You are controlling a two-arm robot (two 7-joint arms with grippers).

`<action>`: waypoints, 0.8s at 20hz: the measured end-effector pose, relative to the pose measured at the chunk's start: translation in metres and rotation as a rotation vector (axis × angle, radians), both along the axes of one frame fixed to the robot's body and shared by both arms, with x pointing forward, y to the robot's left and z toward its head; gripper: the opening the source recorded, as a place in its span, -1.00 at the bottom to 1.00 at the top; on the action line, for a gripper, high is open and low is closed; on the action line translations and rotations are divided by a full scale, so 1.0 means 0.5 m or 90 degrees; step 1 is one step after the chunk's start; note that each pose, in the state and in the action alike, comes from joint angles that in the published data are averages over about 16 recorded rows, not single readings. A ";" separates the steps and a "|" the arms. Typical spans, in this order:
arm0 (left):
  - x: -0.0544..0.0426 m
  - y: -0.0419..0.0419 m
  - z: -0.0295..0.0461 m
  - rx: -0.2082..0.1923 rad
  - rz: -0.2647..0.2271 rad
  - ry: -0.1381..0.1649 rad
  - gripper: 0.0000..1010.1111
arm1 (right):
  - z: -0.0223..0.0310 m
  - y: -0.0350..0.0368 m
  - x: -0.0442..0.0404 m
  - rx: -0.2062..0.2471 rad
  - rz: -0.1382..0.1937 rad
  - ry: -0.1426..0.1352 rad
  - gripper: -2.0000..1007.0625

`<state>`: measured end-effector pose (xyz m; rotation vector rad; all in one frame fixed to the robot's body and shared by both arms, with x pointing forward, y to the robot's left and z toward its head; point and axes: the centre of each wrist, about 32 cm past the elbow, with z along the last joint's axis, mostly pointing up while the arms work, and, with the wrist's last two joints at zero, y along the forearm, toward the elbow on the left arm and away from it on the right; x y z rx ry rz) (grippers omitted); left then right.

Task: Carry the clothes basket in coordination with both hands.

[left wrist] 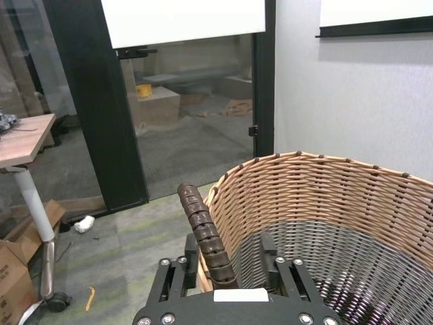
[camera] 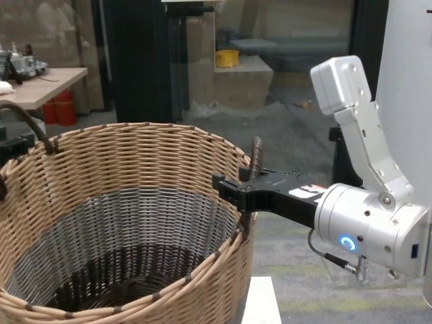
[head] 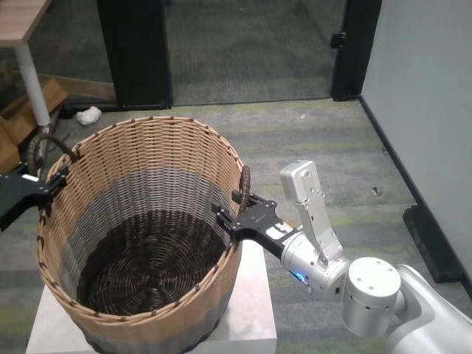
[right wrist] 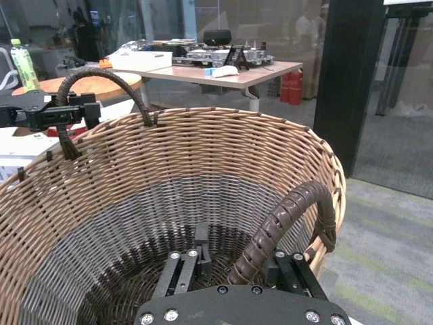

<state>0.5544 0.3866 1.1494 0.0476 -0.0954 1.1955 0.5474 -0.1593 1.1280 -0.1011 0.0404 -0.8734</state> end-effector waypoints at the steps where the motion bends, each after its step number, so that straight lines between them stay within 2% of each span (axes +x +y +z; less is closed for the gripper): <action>1: 0.000 0.000 0.000 0.000 0.000 0.000 0.16 | 0.000 0.000 0.000 0.000 0.000 0.000 -0.08; 9: 0.000 0.000 0.000 0.000 0.000 0.000 0.70 | 0.000 0.000 0.000 0.000 0.000 0.000 0.50; 16: 0.000 0.000 0.000 0.000 0.000 0.000 0.94 | 0.000 0.000 0.000 0.000 0.000 0.000 0.85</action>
